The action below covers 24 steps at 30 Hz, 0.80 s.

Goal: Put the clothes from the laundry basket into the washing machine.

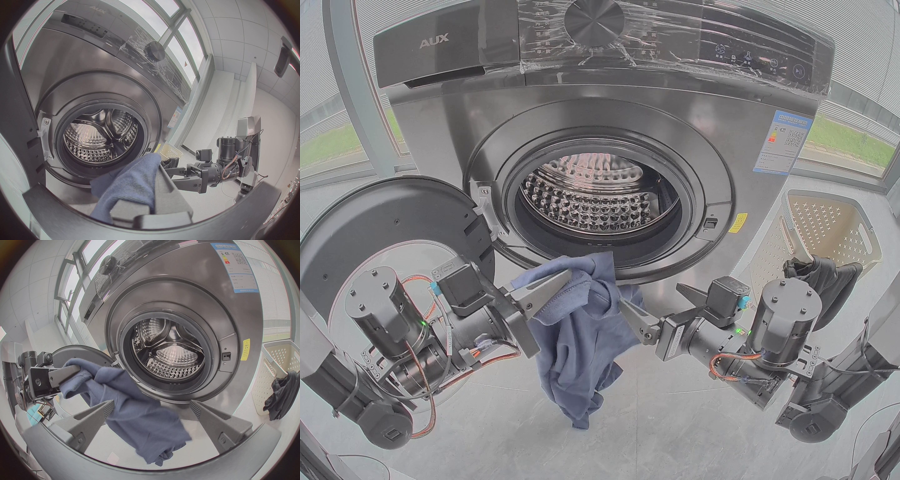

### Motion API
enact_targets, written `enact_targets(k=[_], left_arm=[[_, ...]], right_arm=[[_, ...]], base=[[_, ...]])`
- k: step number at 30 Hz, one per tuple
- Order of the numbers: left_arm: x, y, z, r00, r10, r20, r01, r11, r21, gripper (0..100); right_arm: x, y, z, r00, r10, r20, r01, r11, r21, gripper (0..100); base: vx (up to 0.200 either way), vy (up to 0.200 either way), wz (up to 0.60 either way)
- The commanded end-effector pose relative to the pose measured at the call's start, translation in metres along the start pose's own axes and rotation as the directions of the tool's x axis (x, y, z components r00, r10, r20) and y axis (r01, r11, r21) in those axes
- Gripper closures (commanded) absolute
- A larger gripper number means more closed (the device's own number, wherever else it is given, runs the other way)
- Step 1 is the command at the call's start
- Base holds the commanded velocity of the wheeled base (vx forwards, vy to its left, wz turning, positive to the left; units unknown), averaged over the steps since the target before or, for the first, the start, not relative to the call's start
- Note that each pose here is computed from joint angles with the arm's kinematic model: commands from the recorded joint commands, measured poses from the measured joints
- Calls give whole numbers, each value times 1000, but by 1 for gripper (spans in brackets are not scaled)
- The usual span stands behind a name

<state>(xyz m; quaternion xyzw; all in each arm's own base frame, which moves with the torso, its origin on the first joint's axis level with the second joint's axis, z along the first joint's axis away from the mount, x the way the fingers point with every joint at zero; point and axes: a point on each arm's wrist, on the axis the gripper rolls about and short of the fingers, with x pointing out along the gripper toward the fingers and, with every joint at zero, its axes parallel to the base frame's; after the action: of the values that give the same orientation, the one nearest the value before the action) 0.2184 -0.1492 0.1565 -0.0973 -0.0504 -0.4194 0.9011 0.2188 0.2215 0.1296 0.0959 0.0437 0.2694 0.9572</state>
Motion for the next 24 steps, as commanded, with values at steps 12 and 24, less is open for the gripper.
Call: enact_targets(k=[12,24], left_arm=[[0,3,6,1000,10,26,-10,1000,7,100],[-1,2,5,1000,8,18,-8,1000,9,100]], right_arm=[[-5,-8,-22,995,16,-96,-22,998,-64,0],[26,5,-29,996,47,-71,-53,995,-87,0]], base=[[0,0,0],[0,0,0]])
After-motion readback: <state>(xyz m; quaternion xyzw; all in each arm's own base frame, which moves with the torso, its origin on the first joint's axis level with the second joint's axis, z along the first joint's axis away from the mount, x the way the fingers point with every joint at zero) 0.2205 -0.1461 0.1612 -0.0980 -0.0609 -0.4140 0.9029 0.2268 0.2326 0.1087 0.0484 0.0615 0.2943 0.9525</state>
